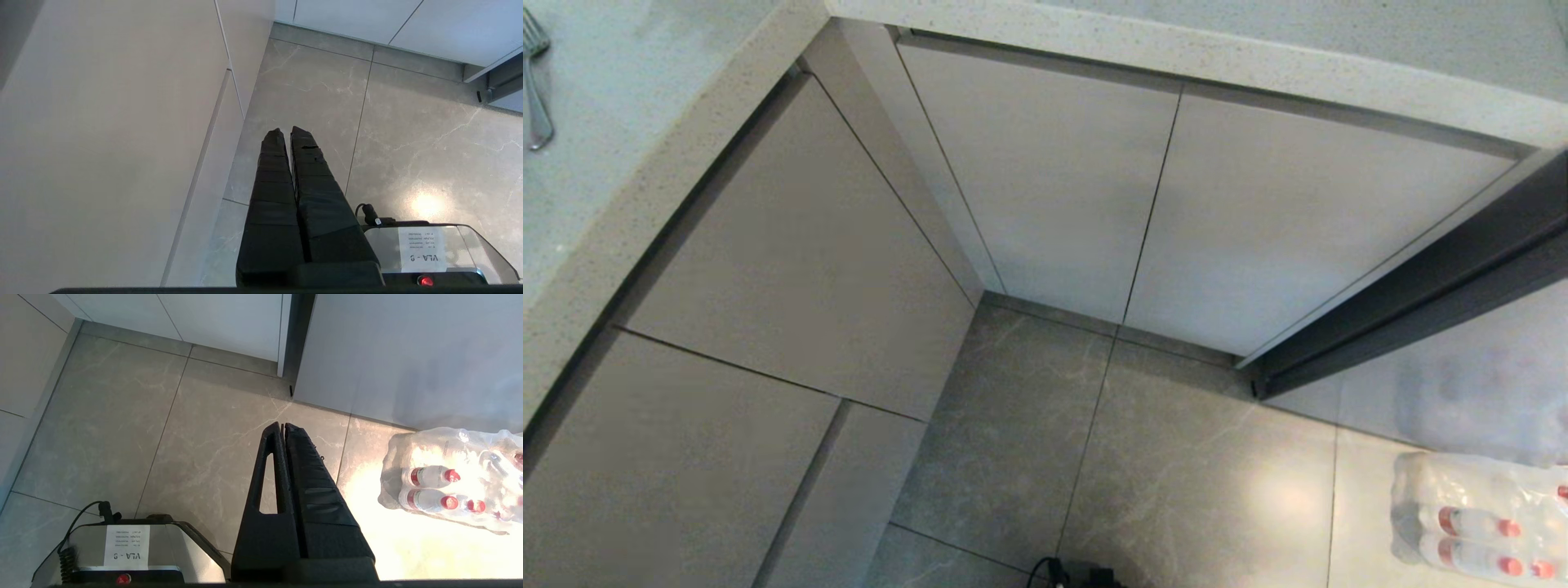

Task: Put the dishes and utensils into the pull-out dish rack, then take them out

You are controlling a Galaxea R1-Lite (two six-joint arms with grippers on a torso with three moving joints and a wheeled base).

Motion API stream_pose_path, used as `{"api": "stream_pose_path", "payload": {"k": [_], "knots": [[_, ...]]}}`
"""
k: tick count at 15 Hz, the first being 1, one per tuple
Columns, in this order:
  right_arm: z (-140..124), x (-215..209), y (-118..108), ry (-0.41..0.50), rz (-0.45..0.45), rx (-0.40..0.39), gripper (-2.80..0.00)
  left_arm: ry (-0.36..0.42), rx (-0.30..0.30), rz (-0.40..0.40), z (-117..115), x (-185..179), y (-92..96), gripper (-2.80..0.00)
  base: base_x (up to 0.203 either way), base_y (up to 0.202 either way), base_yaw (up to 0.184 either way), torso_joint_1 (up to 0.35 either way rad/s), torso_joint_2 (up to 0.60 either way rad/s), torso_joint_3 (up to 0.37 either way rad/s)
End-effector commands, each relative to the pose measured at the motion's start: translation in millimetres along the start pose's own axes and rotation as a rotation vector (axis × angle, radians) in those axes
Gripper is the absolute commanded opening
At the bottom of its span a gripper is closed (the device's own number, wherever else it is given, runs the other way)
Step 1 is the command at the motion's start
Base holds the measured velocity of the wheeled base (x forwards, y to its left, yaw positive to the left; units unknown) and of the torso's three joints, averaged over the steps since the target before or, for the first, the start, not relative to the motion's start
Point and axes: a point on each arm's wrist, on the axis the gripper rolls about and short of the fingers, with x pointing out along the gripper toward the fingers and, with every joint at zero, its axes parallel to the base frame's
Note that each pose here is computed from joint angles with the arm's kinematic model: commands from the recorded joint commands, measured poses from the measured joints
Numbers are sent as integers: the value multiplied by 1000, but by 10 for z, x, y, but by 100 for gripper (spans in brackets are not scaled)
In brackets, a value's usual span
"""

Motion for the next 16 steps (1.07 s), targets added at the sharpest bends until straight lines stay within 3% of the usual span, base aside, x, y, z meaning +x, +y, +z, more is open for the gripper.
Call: {"api": "stream_pose_path", "payload": {"k": [1,16], "knots": [[0,0,0,0,0,0,-280,3,1,-1,1,2,0,-280,0,0,0,-1,6,114],[1,1,0,1,0,0,-280,3,0,-1,1,2,0,-280,0,0,0,3,4,193]]}}
